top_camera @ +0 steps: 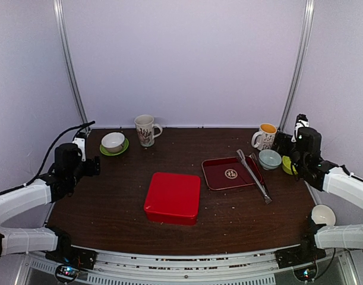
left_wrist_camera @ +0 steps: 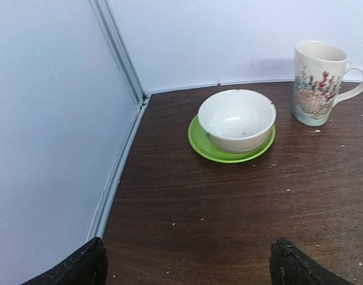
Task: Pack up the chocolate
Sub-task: Reset both arms
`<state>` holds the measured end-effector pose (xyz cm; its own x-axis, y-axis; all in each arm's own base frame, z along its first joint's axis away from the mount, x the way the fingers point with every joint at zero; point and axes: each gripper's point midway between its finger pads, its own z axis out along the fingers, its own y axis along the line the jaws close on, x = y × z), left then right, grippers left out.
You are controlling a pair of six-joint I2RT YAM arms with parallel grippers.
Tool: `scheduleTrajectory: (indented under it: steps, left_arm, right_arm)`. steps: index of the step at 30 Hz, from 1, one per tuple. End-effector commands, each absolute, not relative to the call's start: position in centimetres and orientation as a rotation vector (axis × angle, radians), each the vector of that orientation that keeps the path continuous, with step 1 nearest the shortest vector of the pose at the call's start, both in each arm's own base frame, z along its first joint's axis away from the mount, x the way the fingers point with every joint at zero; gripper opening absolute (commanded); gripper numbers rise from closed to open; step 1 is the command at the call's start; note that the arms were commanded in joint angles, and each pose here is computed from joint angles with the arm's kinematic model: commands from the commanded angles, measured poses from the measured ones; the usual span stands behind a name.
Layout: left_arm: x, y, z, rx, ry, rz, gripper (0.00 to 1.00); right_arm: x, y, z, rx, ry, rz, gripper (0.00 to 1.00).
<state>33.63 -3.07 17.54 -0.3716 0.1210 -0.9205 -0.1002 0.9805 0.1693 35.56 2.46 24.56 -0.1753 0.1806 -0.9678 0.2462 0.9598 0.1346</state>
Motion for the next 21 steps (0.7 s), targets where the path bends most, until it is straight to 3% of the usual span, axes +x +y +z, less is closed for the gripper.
scheduleTrajectory:
  steps: [1, 5, 12, 21]
  left_arm:
    - [35.9, -0.8, 20.6, -0.023, 1.801, 0.26, 0.97]
    - [37.3, 0.2, 20.6, -0.039, 1.793, 0.285, 0.98]
    - [37.6, 2.8, 19.5, -0.09, 1.793, 0.341, 0.98]
    - [38.8, 4.0, 17.2, -0.116, 1.781, 0.282, 0.97]
  right_arm:
    - [33.9, 0.8, 25.8, 0.284, 1.536, -0.133, 1.0]
    - [32.5, 2.1, 24.3, 0.093, 1.433, -0.125, 1.0]
    - [35.8, 2.1, 21.3, -0.018, 1.593, -0.119, 1.0]
    - [36.4, -0.8, 17.6, 0.119, 1.555, -0.15, 1.0]
